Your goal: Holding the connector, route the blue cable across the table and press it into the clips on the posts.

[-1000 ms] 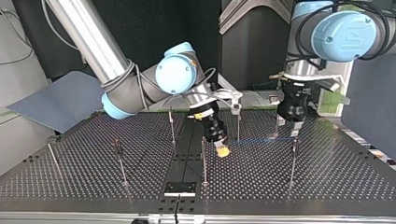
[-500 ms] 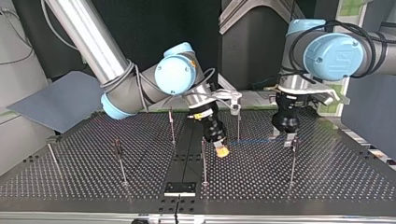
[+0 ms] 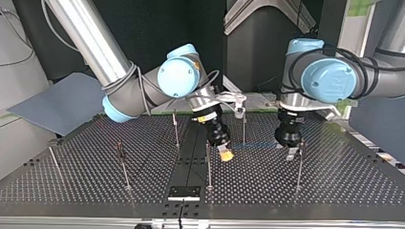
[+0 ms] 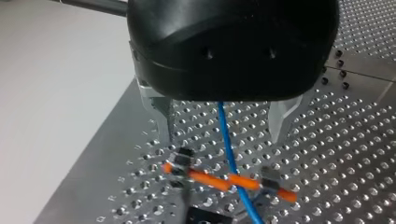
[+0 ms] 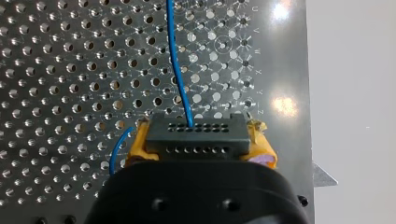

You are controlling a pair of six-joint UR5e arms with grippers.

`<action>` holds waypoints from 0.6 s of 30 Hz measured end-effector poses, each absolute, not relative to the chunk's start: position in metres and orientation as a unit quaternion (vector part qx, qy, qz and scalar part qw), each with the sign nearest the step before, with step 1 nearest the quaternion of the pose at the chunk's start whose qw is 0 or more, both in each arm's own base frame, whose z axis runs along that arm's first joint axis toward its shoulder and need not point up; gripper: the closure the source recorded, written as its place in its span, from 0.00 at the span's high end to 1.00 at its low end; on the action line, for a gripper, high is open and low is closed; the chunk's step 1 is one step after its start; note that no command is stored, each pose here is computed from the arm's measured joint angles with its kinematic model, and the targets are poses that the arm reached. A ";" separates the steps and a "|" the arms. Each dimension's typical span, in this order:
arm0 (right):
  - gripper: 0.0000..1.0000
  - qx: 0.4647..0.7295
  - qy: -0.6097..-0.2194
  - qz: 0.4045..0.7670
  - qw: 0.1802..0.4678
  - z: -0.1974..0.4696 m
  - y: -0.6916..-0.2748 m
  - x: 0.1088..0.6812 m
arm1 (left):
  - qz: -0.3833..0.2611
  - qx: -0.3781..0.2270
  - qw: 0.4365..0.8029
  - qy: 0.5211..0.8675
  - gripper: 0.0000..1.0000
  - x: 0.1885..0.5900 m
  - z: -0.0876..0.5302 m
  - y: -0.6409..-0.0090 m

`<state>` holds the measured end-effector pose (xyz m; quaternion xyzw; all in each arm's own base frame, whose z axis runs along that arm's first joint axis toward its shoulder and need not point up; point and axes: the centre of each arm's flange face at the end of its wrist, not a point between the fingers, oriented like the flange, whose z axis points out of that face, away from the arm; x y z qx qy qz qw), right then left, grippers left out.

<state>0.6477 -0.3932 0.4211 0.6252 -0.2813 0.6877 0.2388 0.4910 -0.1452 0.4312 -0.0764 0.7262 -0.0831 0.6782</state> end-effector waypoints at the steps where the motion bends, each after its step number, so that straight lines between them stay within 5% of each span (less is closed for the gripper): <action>1: 0.00 0.625 -0.281 0.688 0.239 0.421 -0.393 0.648 | -0.082 -0.076 0.678 0.727 1.00 0.492 0.430 -0.146; 7: 0.00 0.625 -0.281 0.688 0.239 0.421 -0.393 0.648 | -0.069 -0.083 0.674 0.730 1.00 0.497 0.423 -0.147; 8: 0.00 0.625 -0.281 0.688 0.239 0.421 -0.393 0.648 | -0.066 -0.086 0.674 0.730 0.83 0.497 0.422 -0.146; 9: 0.00 0.625 -0.281 0.687 0.239 0.421 -0.393 0.648 | -0.063 -0.088 0.675 0.730 0.83 0.497 0.422 -0.146; 11: 0.00 0.626 -0.282 0.687 0.239 0.421 -0.393 0.648 | -0.058 -0.092 0.675 0.729 0.59 0.498 0.421 -0.145; 12: 0.00 0.626 -0.282 0.687 0.239 0.421 -0.393 0.648 | -0.056 -0.093 0.676 0.729 0.59 0.498 0.421 -0.144; 14: 0.00 0.626 -0.282 0.687 0.238 0.421 -0.393 0.648 | -0.054 -0.093 0.676 0.729 0.30 0.499 0.420 -0.145; 15: 0.00 0.626 -0.281 0.687 0.238 0.421 -0.393 0.648 | -0.053 -0.093 0.676 0.729 0.30 0.499 0.420 -0.145; 17: 0.00 0.626 -0.281 0.687 0.238 0.421 -0.392 0.648 | -0.053 -0.093 0.677 0.729 0.02 0.500 0.419 -0.145; 18: 0.00 0.626 -0.282 0.687 0.238 0.421 -0.392 0.648 | -0.053 -0.092 0.677 0.729 0.02 0.500 0.418 -0.146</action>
